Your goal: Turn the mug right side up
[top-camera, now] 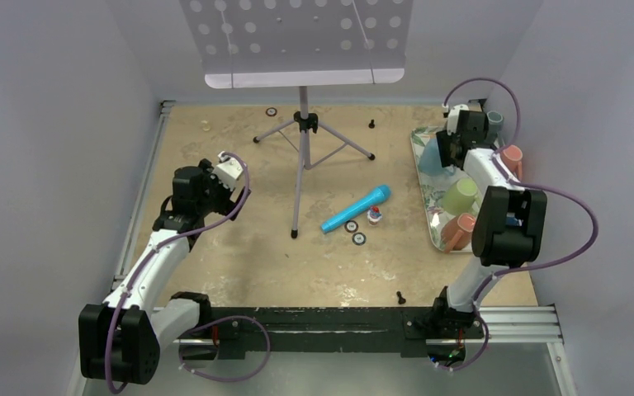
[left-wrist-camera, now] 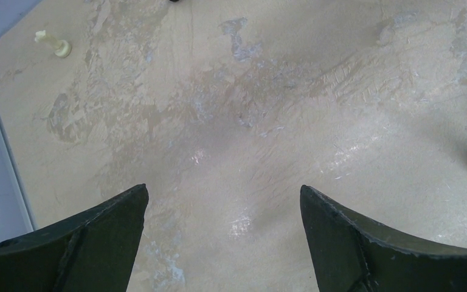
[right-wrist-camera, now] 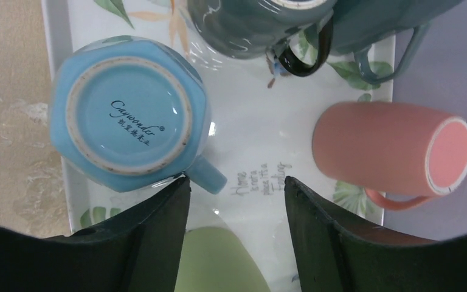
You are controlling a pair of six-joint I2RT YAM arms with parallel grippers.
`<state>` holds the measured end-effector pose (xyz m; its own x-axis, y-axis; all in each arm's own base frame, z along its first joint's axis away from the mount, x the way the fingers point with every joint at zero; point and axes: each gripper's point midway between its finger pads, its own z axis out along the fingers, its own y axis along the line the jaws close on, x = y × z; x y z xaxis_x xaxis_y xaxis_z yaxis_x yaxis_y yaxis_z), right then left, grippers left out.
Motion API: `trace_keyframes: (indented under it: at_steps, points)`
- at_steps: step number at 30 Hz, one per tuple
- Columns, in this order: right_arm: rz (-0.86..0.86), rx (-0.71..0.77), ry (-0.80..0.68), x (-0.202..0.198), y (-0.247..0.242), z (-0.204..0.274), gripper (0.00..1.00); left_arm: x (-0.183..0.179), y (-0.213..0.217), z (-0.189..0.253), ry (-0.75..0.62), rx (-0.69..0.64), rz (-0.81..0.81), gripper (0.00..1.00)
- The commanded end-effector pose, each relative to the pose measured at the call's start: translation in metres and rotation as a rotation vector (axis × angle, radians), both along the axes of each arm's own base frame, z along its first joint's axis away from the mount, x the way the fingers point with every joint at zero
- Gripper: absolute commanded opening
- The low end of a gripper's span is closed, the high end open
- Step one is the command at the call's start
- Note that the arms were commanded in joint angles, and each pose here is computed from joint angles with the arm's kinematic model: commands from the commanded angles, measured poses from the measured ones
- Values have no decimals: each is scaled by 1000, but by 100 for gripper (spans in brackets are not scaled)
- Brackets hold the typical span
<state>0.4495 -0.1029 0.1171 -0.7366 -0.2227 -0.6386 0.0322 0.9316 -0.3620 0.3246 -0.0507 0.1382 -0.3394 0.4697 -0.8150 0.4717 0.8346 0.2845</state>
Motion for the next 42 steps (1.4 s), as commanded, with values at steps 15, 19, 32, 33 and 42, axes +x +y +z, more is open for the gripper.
trace_keyframes:
  at_steps: [15,19,32,33,42]
  points:
    - [183,-28,-90,50,12,-8,43,9,13,8,-45,74,27,98]
    - [206,-24,-66,52,14,-18,37,9,15,8,-45,87,31,97]
    - [284,35,-33,54,29,-31,0,9,20,8,-37,118,40,98]
    - [288,39,-45,55,30,-27,0,9,20,8,-37,119,40,97]
    - [63,-130,-231,54,-1,30,0,10,20,10,-43,118,39,98]
